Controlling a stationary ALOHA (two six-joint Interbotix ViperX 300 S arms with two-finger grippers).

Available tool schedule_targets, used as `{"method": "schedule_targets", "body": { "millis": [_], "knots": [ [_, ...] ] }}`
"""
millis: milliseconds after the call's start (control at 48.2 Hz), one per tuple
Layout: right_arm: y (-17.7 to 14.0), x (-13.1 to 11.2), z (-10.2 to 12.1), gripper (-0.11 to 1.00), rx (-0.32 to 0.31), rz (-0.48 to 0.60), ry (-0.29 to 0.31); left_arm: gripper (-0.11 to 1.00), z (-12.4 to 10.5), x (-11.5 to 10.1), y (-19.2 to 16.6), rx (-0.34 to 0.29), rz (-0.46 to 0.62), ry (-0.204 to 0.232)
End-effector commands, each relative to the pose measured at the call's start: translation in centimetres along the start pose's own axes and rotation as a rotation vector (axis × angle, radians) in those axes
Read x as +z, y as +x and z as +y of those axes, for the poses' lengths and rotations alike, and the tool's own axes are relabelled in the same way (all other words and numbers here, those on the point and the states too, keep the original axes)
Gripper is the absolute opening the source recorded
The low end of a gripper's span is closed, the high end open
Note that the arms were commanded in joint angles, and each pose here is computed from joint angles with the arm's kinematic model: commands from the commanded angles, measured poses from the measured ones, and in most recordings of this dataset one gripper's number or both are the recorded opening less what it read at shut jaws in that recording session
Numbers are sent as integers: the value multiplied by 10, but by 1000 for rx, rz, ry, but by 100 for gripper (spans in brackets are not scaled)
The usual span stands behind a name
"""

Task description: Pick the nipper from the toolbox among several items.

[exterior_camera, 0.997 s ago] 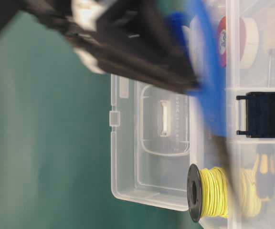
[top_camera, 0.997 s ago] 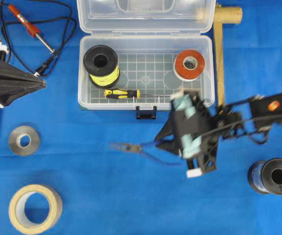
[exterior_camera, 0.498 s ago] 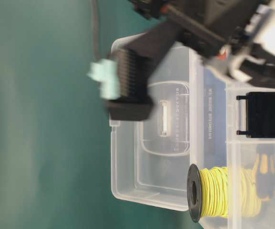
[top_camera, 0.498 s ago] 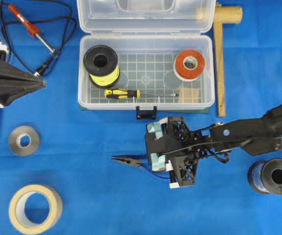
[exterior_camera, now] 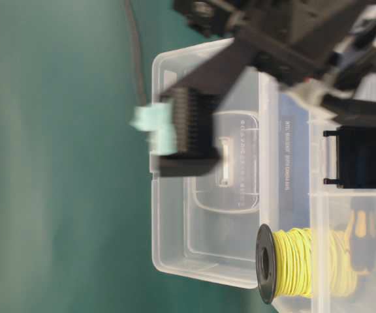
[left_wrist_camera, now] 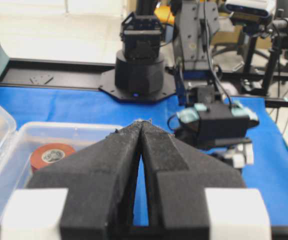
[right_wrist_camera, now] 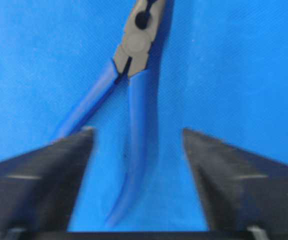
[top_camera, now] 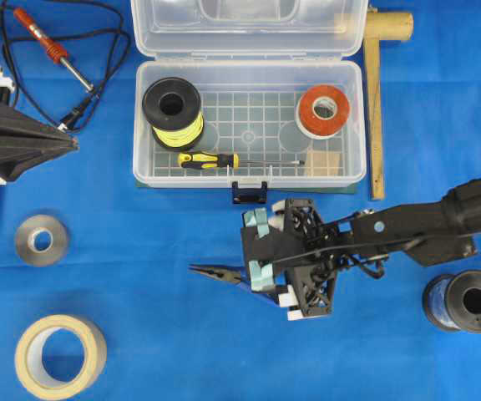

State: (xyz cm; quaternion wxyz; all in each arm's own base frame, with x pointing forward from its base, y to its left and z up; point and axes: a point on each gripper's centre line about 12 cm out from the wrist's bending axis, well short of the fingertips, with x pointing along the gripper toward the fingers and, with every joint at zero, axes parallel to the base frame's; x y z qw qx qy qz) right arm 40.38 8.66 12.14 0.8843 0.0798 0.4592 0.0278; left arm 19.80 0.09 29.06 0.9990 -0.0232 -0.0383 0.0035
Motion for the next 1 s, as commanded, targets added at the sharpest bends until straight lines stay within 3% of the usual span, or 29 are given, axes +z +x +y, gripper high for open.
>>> {"method": "schedule_targets", "body": {
  "millis": [0, 145, 353, 664, 976],
  "knots": [
    [-38, 27, 4, 82, 19, -90, -4, 0, 0, 3, 1, -1, -8, -3],
    [-91, 38, 4, 76, 20, -168, -38, 0, -1, 4, 1, -3, -11, -3],
    [-158, 25, -12, 76, -1, -298, -85, 0, -3, 3, 1, -12, -9, -4],
    [-224, -39, -48, 75, -12, -541, -50, 0, -3, 2, 1, -15, -7, -4],
    [-233, -105, -73, 75, -39, -689, -5, 0, -3, 0, 1, -13, -1, -4]
  ]
}}
